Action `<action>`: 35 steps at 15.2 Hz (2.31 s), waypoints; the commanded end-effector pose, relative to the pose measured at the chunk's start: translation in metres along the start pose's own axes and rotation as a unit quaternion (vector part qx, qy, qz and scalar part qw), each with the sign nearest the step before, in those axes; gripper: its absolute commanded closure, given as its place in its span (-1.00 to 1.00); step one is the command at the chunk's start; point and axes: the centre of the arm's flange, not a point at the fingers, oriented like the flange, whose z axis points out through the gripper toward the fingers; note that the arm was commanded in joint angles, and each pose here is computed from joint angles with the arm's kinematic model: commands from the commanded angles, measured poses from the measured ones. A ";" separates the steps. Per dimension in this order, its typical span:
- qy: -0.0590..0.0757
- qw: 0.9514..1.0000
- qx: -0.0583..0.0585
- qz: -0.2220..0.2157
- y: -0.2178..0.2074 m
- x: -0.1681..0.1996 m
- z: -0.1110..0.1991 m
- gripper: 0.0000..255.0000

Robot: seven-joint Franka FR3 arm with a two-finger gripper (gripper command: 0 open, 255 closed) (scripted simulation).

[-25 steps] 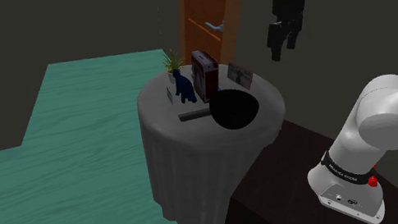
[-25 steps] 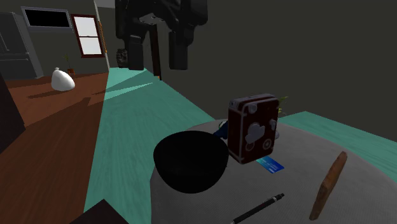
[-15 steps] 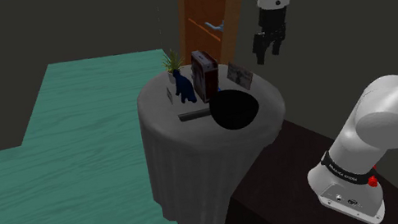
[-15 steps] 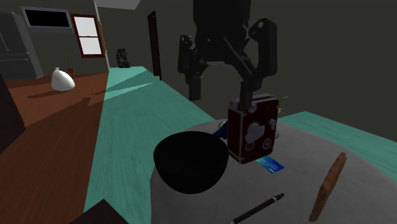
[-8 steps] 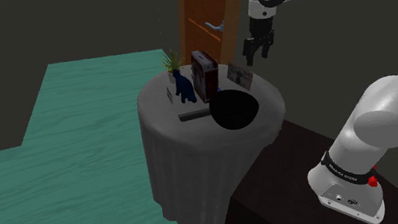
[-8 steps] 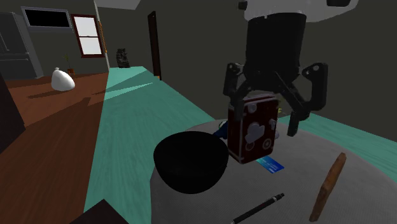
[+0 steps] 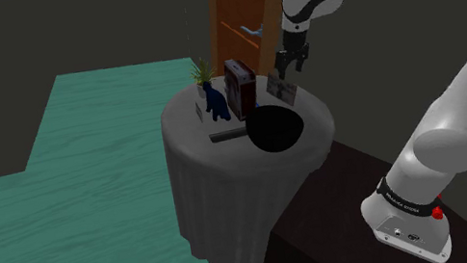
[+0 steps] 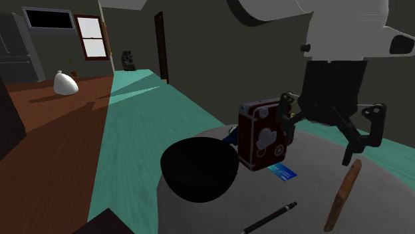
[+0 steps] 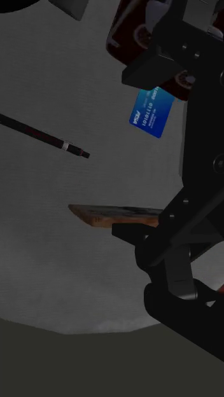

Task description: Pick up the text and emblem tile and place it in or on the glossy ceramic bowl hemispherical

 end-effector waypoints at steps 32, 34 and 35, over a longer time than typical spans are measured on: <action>0.018 1.000 0.009 0.023 0.057 0.075 0.089 1.00; 0.018 1.000 0.009 0.023 0.057 0.075 0.084 1.00; 0.018 1.000 0.009 0.023 0.057 0.075 0.078 1.00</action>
